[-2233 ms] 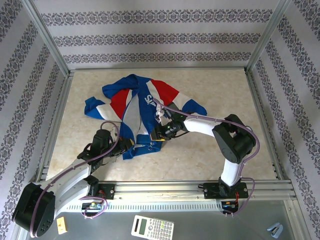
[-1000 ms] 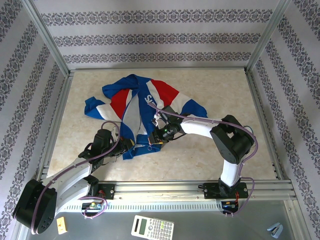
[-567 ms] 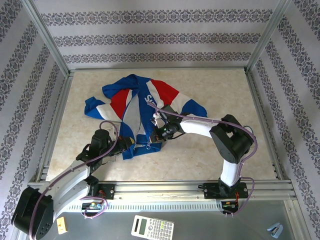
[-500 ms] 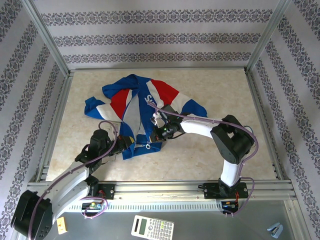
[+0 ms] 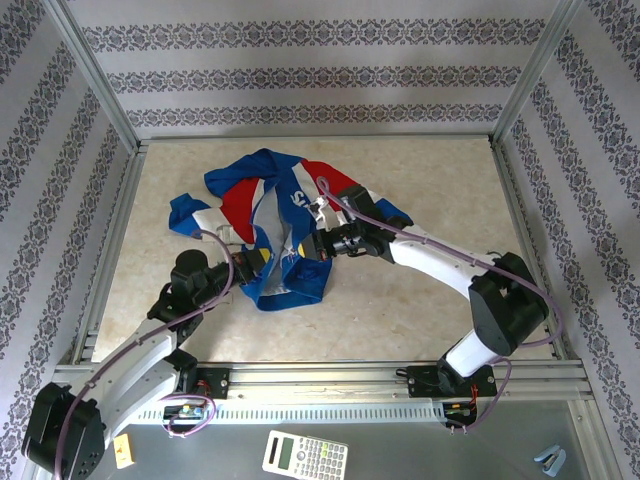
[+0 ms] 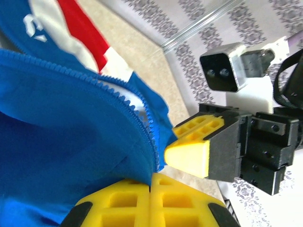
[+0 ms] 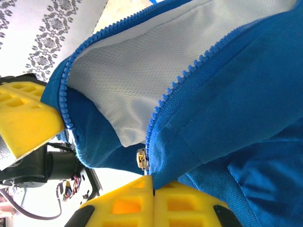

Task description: Zip up the jacket

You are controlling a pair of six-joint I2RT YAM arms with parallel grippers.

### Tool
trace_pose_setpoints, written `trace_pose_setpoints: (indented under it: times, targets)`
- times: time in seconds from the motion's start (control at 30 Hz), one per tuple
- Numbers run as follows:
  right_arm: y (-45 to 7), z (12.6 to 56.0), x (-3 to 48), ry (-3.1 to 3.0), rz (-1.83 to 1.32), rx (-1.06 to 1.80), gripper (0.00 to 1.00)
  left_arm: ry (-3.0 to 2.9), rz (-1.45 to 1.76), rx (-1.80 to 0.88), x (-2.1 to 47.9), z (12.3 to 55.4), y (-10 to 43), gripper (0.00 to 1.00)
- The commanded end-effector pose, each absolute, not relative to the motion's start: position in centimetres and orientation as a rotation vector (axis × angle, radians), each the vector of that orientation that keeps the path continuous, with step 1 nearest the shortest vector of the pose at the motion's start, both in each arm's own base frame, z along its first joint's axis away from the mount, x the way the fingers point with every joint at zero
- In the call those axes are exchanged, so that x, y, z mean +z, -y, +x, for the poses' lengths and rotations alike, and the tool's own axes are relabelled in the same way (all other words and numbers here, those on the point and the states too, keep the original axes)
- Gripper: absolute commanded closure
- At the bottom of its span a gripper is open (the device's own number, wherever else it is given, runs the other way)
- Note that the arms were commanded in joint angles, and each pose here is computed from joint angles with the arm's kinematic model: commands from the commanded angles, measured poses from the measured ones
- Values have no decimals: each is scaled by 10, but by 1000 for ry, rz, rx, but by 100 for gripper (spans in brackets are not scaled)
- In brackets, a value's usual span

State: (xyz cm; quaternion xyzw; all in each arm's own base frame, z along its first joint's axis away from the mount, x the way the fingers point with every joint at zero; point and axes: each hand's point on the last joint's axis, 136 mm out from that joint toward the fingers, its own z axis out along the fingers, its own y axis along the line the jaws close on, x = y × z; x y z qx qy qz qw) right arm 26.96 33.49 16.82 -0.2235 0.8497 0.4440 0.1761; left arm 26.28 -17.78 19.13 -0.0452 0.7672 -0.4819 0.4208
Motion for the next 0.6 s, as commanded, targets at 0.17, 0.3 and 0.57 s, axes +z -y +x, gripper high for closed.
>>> trace_pose_setpoints:
  times: [0.17, 0.3, 0.57]
  targets:
    - [-339, 269, 199, -2190, -699, 1381, 100, -1621, 76, -1280, 261, 271, 193, 100]
    - [-338, 274, 208, -2110, -649, 1468, 100, -1617, 130, -1284, 266, 270, 204, 100]
    - [-333, 277, 211, -2093, -653, 1448, 100, -1591, 212, -1284, 278, 270, 220, 100]
